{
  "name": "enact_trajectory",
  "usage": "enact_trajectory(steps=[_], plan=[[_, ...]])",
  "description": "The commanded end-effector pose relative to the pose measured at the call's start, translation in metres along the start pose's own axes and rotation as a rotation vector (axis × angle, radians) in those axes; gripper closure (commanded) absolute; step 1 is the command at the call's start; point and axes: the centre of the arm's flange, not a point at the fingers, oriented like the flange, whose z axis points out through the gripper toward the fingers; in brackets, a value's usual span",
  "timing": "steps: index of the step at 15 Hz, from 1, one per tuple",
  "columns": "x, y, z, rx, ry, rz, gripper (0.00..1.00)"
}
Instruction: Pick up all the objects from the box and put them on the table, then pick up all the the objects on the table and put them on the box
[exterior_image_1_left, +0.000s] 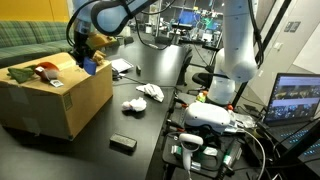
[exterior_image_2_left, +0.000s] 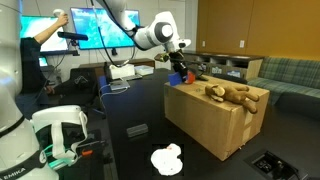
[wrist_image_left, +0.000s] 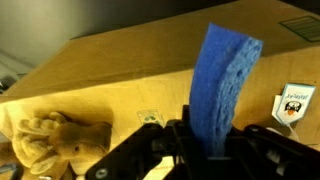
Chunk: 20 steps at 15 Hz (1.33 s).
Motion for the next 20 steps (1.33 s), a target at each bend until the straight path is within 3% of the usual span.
enact_trajectory(steps=[1,7,13,14,20], plan=[[0.050,-0.019,0.033,-0.020,0.076,0.021,0.97],[0.091,-0.013,0.063,-0.087,0.187,0.061,0.97],[0.116,0.002,0.075,-0.130,0.230,0.111,0.96],[0.118,0.003,0.077,-0.134,0.231,0.118,0.71],[0.120,0.014,0.065,-0.138,0.249,0.143,0.29]])
